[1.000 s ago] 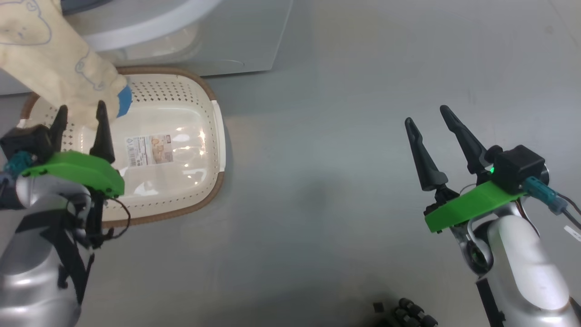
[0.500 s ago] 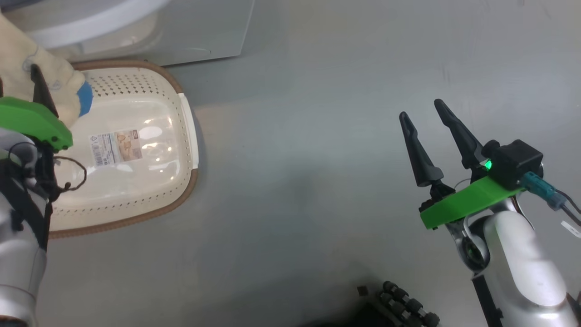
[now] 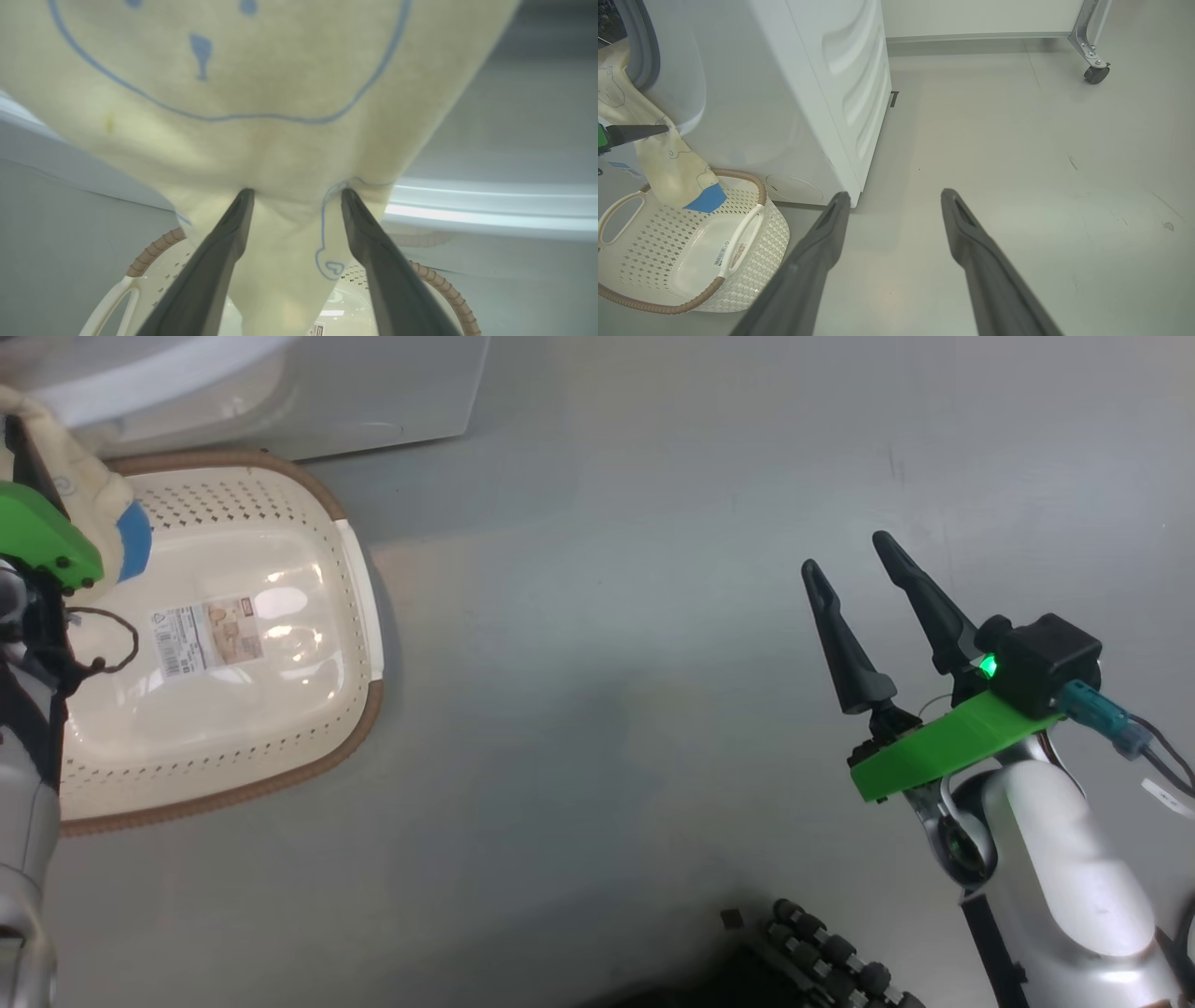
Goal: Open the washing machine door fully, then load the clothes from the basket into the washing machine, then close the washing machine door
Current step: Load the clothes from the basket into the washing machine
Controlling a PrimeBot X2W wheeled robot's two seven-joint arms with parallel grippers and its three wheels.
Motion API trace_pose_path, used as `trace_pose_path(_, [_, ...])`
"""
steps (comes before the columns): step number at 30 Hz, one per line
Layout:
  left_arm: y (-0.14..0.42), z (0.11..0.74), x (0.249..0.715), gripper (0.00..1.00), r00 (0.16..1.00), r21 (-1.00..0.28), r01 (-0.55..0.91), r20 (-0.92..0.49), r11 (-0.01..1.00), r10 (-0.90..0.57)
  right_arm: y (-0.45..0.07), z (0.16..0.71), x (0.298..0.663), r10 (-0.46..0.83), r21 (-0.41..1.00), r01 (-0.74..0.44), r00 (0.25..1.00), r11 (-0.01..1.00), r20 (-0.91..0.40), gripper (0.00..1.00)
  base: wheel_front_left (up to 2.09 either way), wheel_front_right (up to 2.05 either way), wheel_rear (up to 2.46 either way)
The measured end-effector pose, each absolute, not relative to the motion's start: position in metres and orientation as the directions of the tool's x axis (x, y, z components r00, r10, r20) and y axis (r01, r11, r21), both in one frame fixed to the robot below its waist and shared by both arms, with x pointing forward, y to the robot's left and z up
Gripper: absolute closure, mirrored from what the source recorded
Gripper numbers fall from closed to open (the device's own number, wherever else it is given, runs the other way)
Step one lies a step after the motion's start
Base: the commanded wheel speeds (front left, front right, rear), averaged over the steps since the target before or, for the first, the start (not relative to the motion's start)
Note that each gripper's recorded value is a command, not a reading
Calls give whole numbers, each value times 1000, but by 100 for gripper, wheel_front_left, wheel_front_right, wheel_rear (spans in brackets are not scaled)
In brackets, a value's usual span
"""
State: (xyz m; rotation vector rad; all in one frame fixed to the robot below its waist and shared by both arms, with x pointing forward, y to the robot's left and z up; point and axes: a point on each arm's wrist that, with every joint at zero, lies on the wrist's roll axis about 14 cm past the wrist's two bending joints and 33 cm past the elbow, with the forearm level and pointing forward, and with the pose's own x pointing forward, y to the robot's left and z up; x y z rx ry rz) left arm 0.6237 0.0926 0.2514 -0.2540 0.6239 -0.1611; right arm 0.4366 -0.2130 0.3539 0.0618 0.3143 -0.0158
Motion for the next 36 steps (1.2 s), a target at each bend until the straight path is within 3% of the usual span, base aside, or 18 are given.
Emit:
trace_pose_path(8, [97,255,637,0,813,-305,43,-543,952,-210,-213,350,436,-7,57,26,948,998,-319,0,0,0,0])
trace_pose_path(10, [98,255,639,78,813,-302,40,-544,952,-207,-213,348,436,-5,58,25,947,998,-322,0,0,0,0])
trace_pose_path(11, [98,255,639,100,813,-302,40,-544,952,-207,-213,348,436,-5,58,25,947,998,-322,0,0,0,0])
trace_pose_path(29, [115,287,636,100,861,-271,80,-466,959,-204,-203,366,448,23,76,-3,964,997,-265,0,0,0,0])
trace_pose_path(36, [119,324,636,100,906,-251,157,-349,955,-241,-196,377,452,41,89,-21,971,996,-234,0,0,0,0])
